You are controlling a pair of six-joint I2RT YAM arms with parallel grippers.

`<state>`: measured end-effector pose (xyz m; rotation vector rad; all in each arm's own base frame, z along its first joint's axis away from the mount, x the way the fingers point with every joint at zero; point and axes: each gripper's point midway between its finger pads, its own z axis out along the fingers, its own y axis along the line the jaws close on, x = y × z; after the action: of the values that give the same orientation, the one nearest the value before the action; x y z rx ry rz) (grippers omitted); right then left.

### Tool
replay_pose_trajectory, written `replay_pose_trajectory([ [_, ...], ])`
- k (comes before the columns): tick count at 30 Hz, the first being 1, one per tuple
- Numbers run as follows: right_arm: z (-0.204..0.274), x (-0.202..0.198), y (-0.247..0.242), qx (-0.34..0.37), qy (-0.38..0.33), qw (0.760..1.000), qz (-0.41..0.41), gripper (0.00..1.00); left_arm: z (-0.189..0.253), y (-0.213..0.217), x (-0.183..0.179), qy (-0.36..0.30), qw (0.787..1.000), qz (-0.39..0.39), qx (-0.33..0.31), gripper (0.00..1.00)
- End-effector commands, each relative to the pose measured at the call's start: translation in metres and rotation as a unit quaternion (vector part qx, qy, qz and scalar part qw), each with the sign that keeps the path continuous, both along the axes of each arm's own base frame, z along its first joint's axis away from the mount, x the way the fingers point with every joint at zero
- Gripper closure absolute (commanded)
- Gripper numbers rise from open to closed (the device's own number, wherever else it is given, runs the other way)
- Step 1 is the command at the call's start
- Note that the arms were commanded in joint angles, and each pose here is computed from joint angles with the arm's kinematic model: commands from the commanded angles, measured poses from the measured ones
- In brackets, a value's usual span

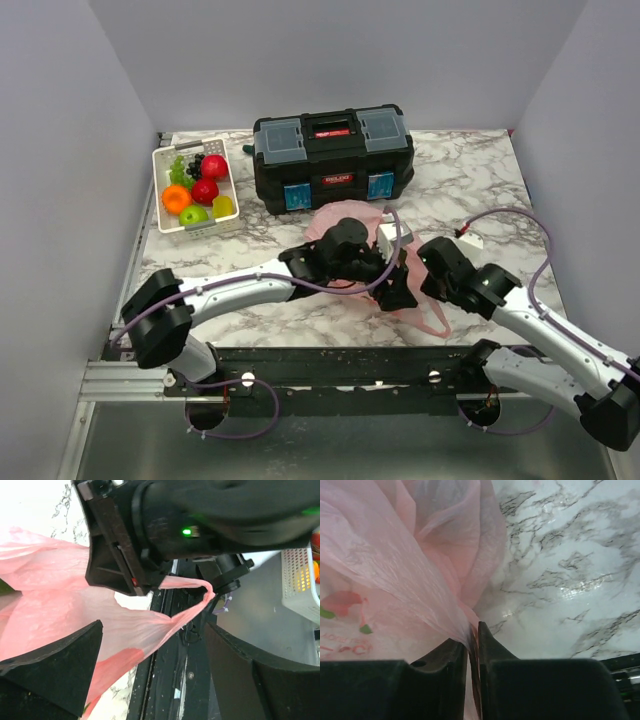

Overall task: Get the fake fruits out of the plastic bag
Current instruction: Take out the fake fruit from the plastic bag.

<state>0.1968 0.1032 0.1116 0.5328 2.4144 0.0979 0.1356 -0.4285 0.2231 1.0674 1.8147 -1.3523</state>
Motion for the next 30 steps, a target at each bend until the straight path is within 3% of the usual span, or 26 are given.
replay_pose_trajectory([
  [1, 0.011, -0.004, 0.005, 0.044, -0.015, 0.999, -0.011, 0.94, -0.012, -0.021, 0.018, 0.005, 0.999, 0.036, 0.022, 0.21],
  [3, 0.015, -0.007, 0.003, 0.045, -0.014, 0.999, -0.008, 0.99, -0.023, -0.022, 0.032, 0.003, 0.997, 0.068, 0.042, 0.24],
  [8, 0.028, -0.009, 0.016, 0.074, -0.034, 0.996, 0.048, 0.99, -0.044, -0.016, 0.061, -0.003, 0.987, 0.141, 0.072, 0.27],
  [12, 0.027, -0.012, 0.037, 0.097, -0.029, 0.989, 0.111, 0.99, -0.061, 0.004, 0.086, 0.034, 0.975, 0.205, 0.077, 0.31],
  [19, 0.058, 0.024, 0.118, 0.166, -0.075, 0.948, 0.261, 0.99, -0.077, 0.047, 0.103, 0.098, 0.962, 0.25, 0.049, 0.35],
  [25, 0.102, 0.032, 0.201, 0.201, -0.085, 0.89, 0.4, 0.99, -0.085, 0.111, 0.115, 0.059, 0.941, 0.326, 0.074, 0.36],
  [28, 0.103, 0.016, 0.216, 0.199, -0.082, 0.877, 0.429, 0.99, -0.082, 0.126, 0.113, 0.026, 0.939, 0.332, 0.081, 0.36],
  [30, 0.096, 0.011, 0.206, 0.2, -0.076, 0.885, 0.413, 0.99, -0.086, 0.125, 0.107, 0.033, 0.943, 0.32, 0.083, 0.36],
])
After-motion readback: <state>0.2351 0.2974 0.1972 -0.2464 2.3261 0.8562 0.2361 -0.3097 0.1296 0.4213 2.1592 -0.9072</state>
